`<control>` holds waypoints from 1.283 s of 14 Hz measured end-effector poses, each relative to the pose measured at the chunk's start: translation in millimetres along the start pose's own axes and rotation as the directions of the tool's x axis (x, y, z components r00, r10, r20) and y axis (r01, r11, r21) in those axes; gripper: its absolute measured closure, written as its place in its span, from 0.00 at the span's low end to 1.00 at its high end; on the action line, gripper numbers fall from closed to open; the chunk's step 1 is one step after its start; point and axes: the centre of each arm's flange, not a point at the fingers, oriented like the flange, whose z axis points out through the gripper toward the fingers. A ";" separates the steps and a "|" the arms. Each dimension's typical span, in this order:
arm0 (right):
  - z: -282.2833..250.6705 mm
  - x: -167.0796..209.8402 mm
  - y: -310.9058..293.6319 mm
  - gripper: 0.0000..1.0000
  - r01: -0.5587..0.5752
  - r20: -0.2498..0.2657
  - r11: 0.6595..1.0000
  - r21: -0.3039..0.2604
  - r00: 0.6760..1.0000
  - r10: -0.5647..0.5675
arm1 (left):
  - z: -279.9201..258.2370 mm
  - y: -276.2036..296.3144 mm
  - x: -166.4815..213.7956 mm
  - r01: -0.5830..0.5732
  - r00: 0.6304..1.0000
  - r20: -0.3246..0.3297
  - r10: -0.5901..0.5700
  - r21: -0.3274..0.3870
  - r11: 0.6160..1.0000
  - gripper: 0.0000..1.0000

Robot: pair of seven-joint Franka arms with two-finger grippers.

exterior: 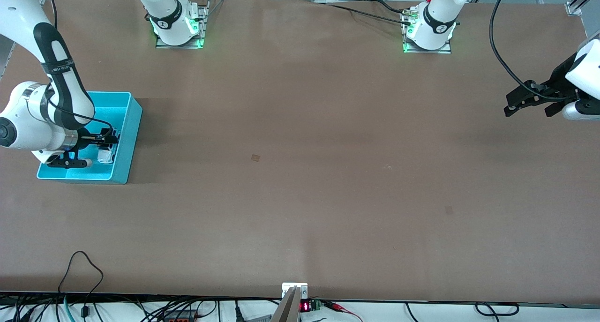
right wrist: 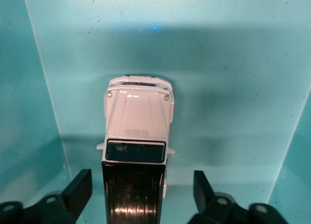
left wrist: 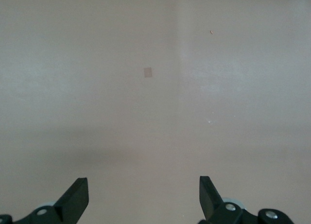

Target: Wind and store white jeep toy

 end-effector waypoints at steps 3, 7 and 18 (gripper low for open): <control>-14.0 3.6 -6.4 0.00 0.012 -0.026 1.000 -0.004 1.000 -0.012 | 0.0 0.0 0.0 0.000 1.000 0.000 0.000 0.000 1.000 0.00; -61.3 -2.5 -9.4 0.00 0.014 -0.081 1.000 -0.019 0.997 -0.015 | -0.5 0.2 -0.2 0.000 1.000 -0.001 0.000 0.000 1.000 0.00; -260.2 -52.6 -37.2 0.00 0.030 -0.185 0.997 -0.067 0.982 -0.042 | -6.8 0.5 -3.2 -0.001 1.000 -0.010 0.001 0.000 1.000 0.00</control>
